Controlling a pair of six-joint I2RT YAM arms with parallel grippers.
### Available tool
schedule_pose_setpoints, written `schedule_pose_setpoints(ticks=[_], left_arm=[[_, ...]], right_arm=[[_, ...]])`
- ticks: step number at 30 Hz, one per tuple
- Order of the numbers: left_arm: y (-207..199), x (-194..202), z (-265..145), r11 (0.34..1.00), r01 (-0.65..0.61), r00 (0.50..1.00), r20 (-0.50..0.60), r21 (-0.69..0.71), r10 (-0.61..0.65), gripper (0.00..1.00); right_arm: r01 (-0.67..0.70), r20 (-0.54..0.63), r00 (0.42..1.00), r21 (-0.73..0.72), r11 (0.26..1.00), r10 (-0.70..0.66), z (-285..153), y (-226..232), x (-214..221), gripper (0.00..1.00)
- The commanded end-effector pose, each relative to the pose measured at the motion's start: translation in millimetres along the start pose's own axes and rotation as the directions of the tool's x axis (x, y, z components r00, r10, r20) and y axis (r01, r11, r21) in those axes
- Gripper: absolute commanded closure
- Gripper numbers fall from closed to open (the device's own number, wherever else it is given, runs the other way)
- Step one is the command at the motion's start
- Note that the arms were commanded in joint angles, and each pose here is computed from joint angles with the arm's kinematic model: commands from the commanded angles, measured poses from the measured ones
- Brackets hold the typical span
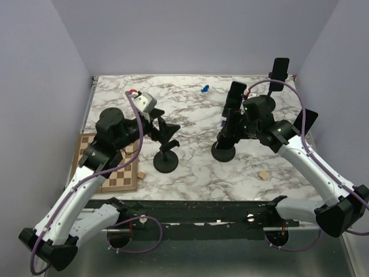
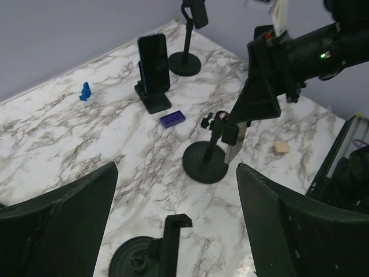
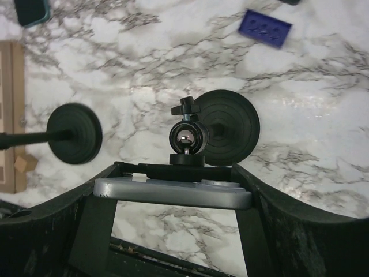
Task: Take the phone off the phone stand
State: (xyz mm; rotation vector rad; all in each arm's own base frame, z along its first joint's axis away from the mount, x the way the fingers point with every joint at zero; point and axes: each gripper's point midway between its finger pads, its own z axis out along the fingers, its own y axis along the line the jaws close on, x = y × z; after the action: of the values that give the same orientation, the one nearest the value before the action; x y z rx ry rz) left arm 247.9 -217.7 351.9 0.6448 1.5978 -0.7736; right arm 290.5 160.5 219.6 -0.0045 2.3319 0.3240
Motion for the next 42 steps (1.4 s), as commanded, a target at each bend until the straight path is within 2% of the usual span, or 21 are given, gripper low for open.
schedule_pose_setpoints(ticks=[1, 3, 5, 7, 10, 13, 16, 20, 24, 27, 30, 32, 35, 38, 40, 42], left_arm=[[-38, -19, -35, 0.991, 0.09, 0.987, 0.123, 0.097, -0.102, 0.09], [-51, -20, -49, 0.981, 0.14, 0.978, 0.137, 0.136, -0.158, 0.09], [-62, -22, -59, 0.967, 0.185, 0.967, 0.141, 0.177, -0.211, 0.09], [-72, -24, -63, 0.948, 0.237, 0.955, 0.129, 0.212, -0.267, 0.1], [-88, -21, -58, 0.922, 0.291, 0.943, 0.086, 0.256, -0.321, 0.13], [-95, -8, -43, 0.931, 0.302, 0.942, 0.081, 0.206, -0.324, 0.13], [-101, 13, -19, 0.951, 0.281, 0.957, 0.043, 0.127, -0.289, 0.13], [-111, 40, 14, 0.988, 0.151, 0.987, -0.058, 0.029, -0.149, 0.13], [-109, 62, 42, 0.995, 0.097, 0.99, -0.098, -0.017, -0.099, 0.14], [-112, 77, 62, 0.999, 0.039, 0.992, -0.123, 0.015, -0.037, 0.18], [-111, 89, 72, 0.998, 0.029, 0.989, -0.146, 0.06, -0.02, 0.35], [-109, 91, 75, 0.989, 0.085, 0.99, -0.122, 0.125, -0.07, 0.36], [-93, 98, 79, 0.971, 0.186, 0.977, -0.137, 0.151, -0.166, 0.33], [-91, 103, 85, 0.972, 0.141, 0.984, -0.137, 0.188, -0.116, 0.31], [-104, 106, 86, 0.945, 0.122, 0.987, -0.133, 0.303, -0.085, 0.31], [-109, 112, 93, 0.929, 0.121, 0.986, -0.154, 0.351, -0.07, 0.27]], right_arm=[[0.026, -0.089, 0.995, -0.242, 0.97, -0.049, -10, 49, 26, 0.99], [0.046, -0.111, 0.991, -0.291, 0.956, -0.081, -13, 62, 30, 0.99], [0.067, -0.118, 0.988, -0.274, 0.959, -0.102, -16, 62, 31, 0.99], [0.092, -0.118, 0.986, -0.214, 0.973, -0.119, -16, 50, 31, 0.99], [0.122, -0.117, 0.985, -0.037, 0.992, -0.126, -9, 17, 32, 0.99], [0.15, -0.131, 0.982, 0.124, 0.981, -0.134, -3, -15, 38, 0.99], [0.173, -0.126, 0.98, 0.169, 0.97, -0.153, -2, -26, 40, 0.99], [0.187, -0.072, 0.981, 0.102, 0.977, -0.18, -4, -15, 32, 0.99], [0.184, -0.07, 0.981, 0.046, 0.982, -0.181, -4, -2, 27, 0.99], [0.185, -0.128, 0.976, 0.044, 0.982, -0.178, -2, 1, 31, 0.99], [0.211, -0.262, 0.946, 0.053, 0.976, -0.19, -1, -1, 49, 0.99], [0.216, -0.316, 0.93, 0.051, 0.975, -0.189, -1, -2, 59, 0.99], [0.197, -0.298, 0.937, 0.01, 0.98, -0.185, -2, 6, 57, 0.99], [0.18, -0.289, 0.94, -0.036, 0.983, -0.183, -5, 16, 54, 0.99], [0.184, -0.305, 0.933, -0.046, 0.982, -0.189, -4, 18, 54, 0.99], [0.201, -0.322, 0.925, -0.036, 0.979, -0.201, -3, 16, 55, 0.99]])
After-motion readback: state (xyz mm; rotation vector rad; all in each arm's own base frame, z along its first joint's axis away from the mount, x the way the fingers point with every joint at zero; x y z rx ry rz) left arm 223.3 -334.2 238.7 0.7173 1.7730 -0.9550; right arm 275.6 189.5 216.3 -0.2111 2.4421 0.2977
